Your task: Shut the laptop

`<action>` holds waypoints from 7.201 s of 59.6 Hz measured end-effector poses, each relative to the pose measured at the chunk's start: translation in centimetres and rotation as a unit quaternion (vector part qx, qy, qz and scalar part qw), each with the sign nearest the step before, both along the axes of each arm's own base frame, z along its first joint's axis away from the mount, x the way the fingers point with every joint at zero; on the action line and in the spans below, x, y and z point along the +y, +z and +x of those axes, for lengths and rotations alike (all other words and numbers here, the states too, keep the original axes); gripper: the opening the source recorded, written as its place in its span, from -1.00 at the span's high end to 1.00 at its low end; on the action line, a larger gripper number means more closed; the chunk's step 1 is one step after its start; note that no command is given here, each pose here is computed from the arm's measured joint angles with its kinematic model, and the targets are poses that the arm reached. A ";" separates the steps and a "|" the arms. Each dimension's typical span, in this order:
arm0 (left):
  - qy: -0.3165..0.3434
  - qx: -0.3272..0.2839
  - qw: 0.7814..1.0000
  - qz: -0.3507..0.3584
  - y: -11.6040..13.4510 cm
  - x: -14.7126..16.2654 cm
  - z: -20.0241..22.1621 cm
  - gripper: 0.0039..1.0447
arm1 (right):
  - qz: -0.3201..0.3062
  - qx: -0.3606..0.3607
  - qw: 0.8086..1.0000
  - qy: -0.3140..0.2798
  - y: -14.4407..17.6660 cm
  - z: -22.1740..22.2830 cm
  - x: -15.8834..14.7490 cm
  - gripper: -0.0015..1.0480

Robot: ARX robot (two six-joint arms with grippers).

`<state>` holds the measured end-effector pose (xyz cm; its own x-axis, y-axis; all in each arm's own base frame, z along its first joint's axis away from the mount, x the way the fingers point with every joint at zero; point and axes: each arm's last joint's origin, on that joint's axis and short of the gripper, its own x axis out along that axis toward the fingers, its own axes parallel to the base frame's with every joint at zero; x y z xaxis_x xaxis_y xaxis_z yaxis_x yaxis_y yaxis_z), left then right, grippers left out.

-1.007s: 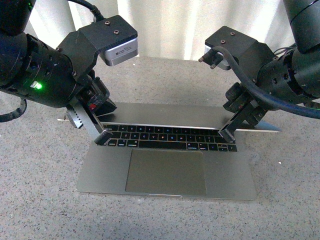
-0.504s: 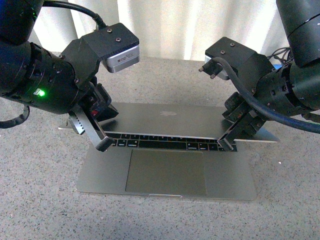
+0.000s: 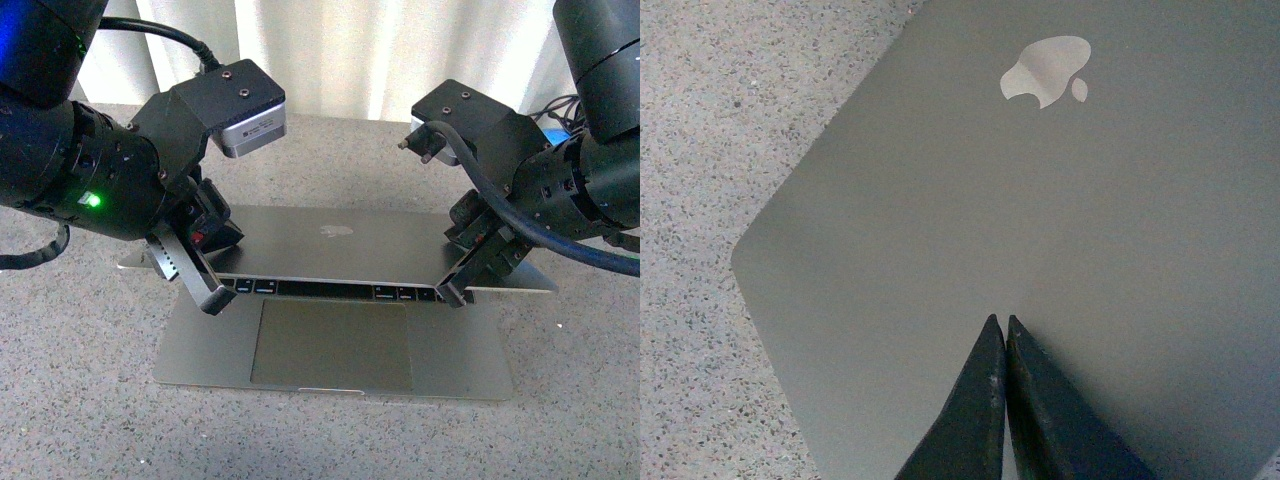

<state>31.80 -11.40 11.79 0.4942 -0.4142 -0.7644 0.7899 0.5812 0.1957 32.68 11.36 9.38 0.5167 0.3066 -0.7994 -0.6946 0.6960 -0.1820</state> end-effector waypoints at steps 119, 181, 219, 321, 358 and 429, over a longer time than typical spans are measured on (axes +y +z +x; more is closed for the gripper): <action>-0.006 0.041 0.999 -0.004 -4.2 -1.1 -1.5 0.94 | 0.020 0.037 0.999 -0.022 -3.0 -1.4 -0.9 0.98; -0.003 0.061 0.998 -0.009 -6.3 -0.9 -1.5 0.94 | 0.012 0.058 0.998 -0.017 -4.8 -1.8 -0.6 0.98; -0.001 0.073 0.997 -0.016 -7.5 -0.8 -1.5 0.94 | 0.011 0.062 0.998 -0.015 -5.1 -1.8 -0.4 0.98; 0.386 -0.318 0.812 -0.302 6.7 11.3 -3.2 0.16 | 0.187 -0.291 0.886 -0.308 8.3 -2.1 -8.1 -0.08; 0.371 -0.332 0.823 -0.272 4.2 11.4 -13.1 0.94 | 0.238 -0.383 0.841 -0.299 6.6 -13.2 -11.3 0.98; 0.365 -0.351 0.815 -0.281 5.5 11.4 -20.1 0.94 | 0.249 -0.402 0.831 -0.293 8.1 -20.7 -11.3 0.98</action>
